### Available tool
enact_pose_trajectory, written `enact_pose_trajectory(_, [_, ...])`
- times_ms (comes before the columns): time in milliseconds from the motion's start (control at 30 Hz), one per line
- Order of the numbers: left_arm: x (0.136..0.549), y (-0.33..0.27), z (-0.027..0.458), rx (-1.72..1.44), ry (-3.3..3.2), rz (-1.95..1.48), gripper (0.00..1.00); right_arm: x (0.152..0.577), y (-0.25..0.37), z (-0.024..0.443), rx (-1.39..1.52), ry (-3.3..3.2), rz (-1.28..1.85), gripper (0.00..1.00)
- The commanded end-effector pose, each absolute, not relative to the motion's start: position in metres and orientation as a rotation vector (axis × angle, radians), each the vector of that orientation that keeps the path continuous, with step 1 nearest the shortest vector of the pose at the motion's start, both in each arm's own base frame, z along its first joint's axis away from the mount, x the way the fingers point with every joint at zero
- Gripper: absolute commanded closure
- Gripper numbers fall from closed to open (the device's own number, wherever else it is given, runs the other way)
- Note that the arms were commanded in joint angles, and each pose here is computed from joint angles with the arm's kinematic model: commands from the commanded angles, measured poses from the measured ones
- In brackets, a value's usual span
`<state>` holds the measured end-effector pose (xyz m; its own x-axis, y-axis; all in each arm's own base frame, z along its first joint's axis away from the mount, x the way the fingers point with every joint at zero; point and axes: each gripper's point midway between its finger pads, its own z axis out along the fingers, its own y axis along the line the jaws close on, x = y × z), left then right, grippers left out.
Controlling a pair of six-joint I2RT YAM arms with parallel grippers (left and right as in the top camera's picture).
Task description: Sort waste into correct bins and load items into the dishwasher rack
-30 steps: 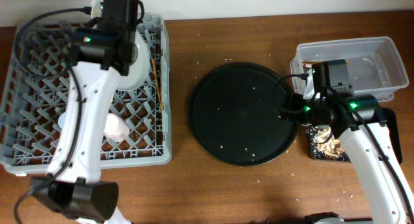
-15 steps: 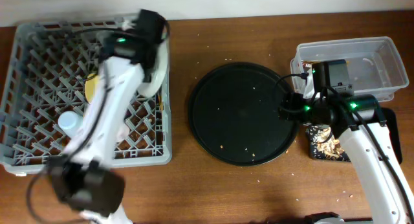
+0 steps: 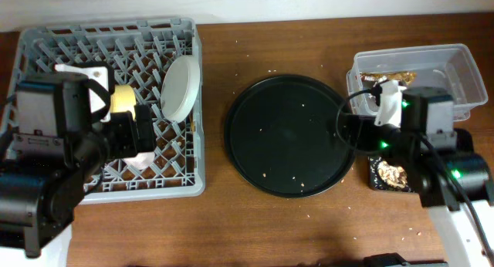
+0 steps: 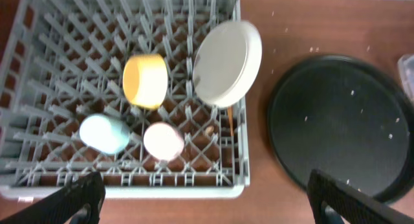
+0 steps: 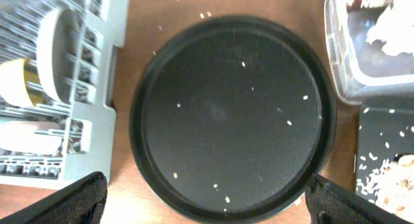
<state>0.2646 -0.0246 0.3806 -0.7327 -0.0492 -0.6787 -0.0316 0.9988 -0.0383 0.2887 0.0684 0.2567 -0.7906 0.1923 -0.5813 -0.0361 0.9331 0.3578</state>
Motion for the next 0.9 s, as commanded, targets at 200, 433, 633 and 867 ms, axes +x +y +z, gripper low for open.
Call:
enact_pose_trajectory(200, [0.255,-0.025,0.372,-0.049,2.444,-0.036,0.01,0.298,0.093,0.312,-0.215,2.172,0.500,0.02])
enact_pose_trajectory(433, [0.255,-0.025,0.372,-0.049,2.444,-0.036,0.01,0.249,0.078,0.298,-0.365,1.893,0.328,0.02])
enact_pose_trajectory(633, [0.255,-0.025,0.372,-0.049,2.444,-0.036,0.01,0.231,0.085,0.219,-0.411,1.571,0.323,0.02])
enact_pose_trajectory(867, [0.255,-0.025,0.372,-0.049,2.444,-0.036,0.01,0.228,0.083,0.194,-0.408,1.446,0.294,0.02])
